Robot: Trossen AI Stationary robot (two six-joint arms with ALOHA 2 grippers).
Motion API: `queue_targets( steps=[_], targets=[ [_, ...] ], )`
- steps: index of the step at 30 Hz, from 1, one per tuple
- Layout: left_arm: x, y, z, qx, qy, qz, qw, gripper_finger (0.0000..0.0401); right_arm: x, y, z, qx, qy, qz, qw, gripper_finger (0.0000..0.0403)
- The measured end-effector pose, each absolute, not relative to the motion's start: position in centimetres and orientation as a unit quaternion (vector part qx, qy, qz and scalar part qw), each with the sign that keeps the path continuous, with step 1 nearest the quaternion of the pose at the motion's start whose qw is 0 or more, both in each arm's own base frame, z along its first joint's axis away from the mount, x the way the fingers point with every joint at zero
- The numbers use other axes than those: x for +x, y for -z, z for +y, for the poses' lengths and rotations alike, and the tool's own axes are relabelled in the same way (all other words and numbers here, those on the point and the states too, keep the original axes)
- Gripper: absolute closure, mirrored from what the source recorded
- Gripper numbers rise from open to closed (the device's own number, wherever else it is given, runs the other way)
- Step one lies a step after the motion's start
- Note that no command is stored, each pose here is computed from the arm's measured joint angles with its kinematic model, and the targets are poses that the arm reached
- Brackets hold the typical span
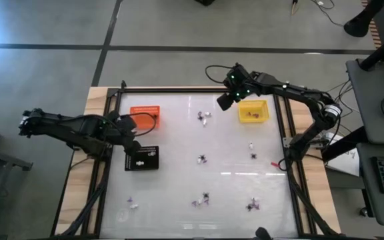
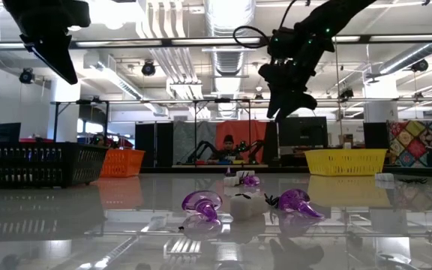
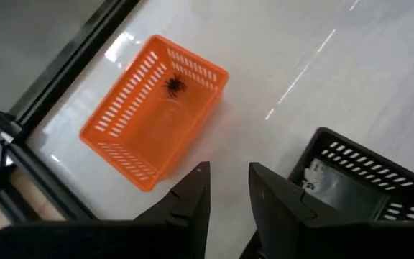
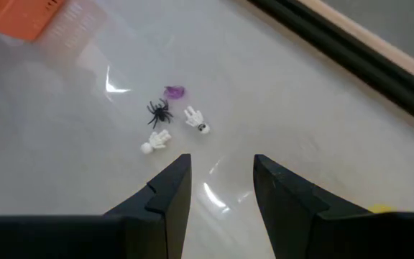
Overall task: Sort Halloween decoration
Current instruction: Put the white skeleton toy into the black bin
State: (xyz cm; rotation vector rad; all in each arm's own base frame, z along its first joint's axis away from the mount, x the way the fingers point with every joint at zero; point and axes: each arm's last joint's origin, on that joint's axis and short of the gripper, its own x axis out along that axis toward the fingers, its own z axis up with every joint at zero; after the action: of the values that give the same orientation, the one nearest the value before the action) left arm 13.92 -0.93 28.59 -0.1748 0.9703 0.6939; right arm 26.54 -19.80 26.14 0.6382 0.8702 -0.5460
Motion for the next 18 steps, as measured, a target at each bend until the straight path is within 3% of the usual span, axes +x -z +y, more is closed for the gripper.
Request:
queue_targets(
  steps=[11,18],
  targets=[
    [16.0,-26.9,-1.7,-0.101,-0.281,0.531,0.793,0.0322,27.0,-26.1,-19.1,0.315,0.258,0.408,0.817,0.0278],
    [17.9,-26.4,-0.6,-0.029,-0.372,0.474,0.798,0.0322,27.0,-26.0,-18.8,0.319,0.256,0.418,0.811,0.0273]
  ],
)
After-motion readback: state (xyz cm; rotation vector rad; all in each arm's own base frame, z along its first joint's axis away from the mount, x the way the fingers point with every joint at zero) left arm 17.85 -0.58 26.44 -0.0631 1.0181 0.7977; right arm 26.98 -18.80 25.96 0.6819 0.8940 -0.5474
